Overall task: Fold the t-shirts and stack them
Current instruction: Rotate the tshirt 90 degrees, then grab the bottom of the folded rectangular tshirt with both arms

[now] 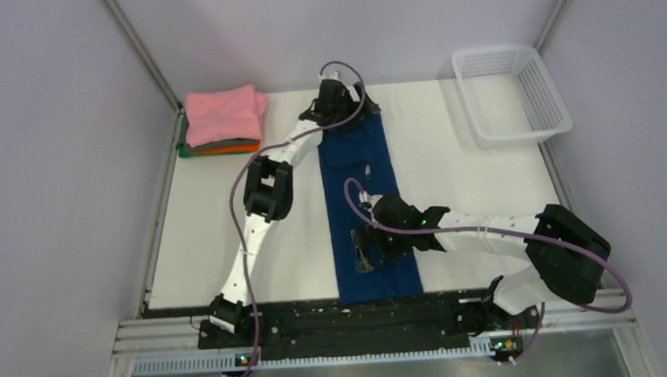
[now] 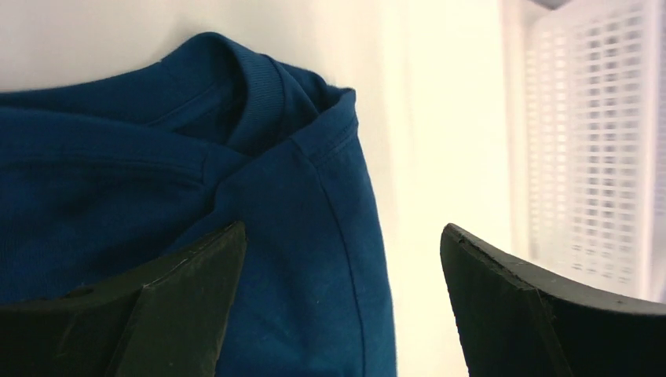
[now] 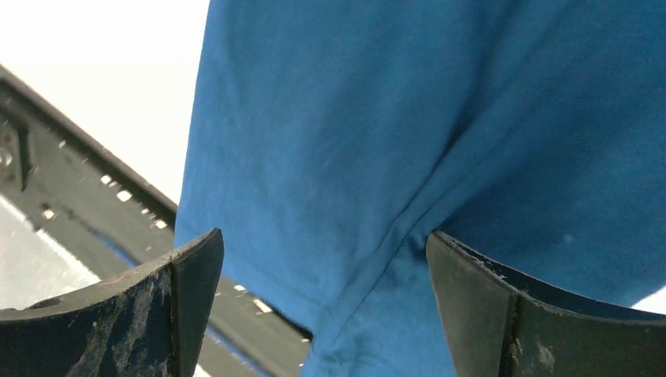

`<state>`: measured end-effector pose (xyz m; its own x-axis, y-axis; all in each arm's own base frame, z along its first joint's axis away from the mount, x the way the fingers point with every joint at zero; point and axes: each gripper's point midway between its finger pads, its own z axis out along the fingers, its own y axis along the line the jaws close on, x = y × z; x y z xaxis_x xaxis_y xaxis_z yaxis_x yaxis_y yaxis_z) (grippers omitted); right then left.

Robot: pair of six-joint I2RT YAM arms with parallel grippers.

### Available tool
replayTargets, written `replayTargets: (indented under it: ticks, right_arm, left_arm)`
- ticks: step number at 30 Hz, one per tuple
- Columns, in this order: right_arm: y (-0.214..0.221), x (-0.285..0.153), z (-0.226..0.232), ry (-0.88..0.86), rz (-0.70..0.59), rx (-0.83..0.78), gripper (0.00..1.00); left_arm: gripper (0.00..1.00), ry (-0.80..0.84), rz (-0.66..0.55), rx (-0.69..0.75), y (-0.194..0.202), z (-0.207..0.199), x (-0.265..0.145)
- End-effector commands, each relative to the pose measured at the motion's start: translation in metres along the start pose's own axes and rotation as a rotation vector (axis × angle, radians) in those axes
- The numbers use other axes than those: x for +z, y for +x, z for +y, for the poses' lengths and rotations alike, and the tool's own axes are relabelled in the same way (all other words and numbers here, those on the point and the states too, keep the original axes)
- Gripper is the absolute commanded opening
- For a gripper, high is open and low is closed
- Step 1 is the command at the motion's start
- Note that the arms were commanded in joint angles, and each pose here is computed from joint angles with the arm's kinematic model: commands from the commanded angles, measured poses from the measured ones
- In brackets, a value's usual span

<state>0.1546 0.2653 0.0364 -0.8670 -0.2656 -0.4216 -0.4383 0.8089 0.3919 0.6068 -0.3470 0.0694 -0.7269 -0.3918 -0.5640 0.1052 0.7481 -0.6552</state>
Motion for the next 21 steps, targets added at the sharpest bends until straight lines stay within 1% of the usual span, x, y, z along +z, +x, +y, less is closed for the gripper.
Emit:
replayTargets:
  ticks: [1, 3, 7, 10, 13, 16, 19, 21]
  right_arm:
    - [-0.002, -0.01, 0.057, -0.148, 0.07, -0.061, 0.99]
    - [-0.007, -0.019, 0.064, -0.158, 0.046, -0.081, 0.99]
    - [-0.021, -0.04, 0.05, -0.066, -0.044, -0.077, 0.99]
    - [-0.031, -0.06, 0.04, -0.008, -0.131, -0.026, 0.99]
    - [-0.034, -0.075, 0.026, 0.049, -0.205, 0.044, 0.99]
    - [-0.023, -0.085, 0.009, 0.093, -0.228, 0.159, 0.99]
    - [-0.006, -0.092, -0.004, 0.116, -0.217, 0.259, 0.99]
    - [0.006, -0.096, -0.009, 0.122, -0.205, 0.326, 0.99]
  left_arm:
    - [0.99, 0.185, -0.026, -0.114, 0.004, -0.044, 0.018]
    - [0.99, 0.176, -0.068, -0.113, -0.008, -0.048, 0.017]
    - [0.99, 0.136, -0.135, -0.065, -0.034, -0.051, 0.002]
    - [0.99, 0.086, -0.212, -0.004, -0.07, -0.054, -0.021]
    - [0.99, 0.024, -0.313, 0.028, -0.12, -0.058, -0.06]
    - [0.99, 0.03, -0.35, 0.087, -0.152, -0.074, -0.107]
    - [0.99, -0.002, -0.367, 0.185, -0.159, -0.09, -0.154]
    - [0.99, -0.045, -0.336, 0.221, -0.149, -0.093, -0.181]
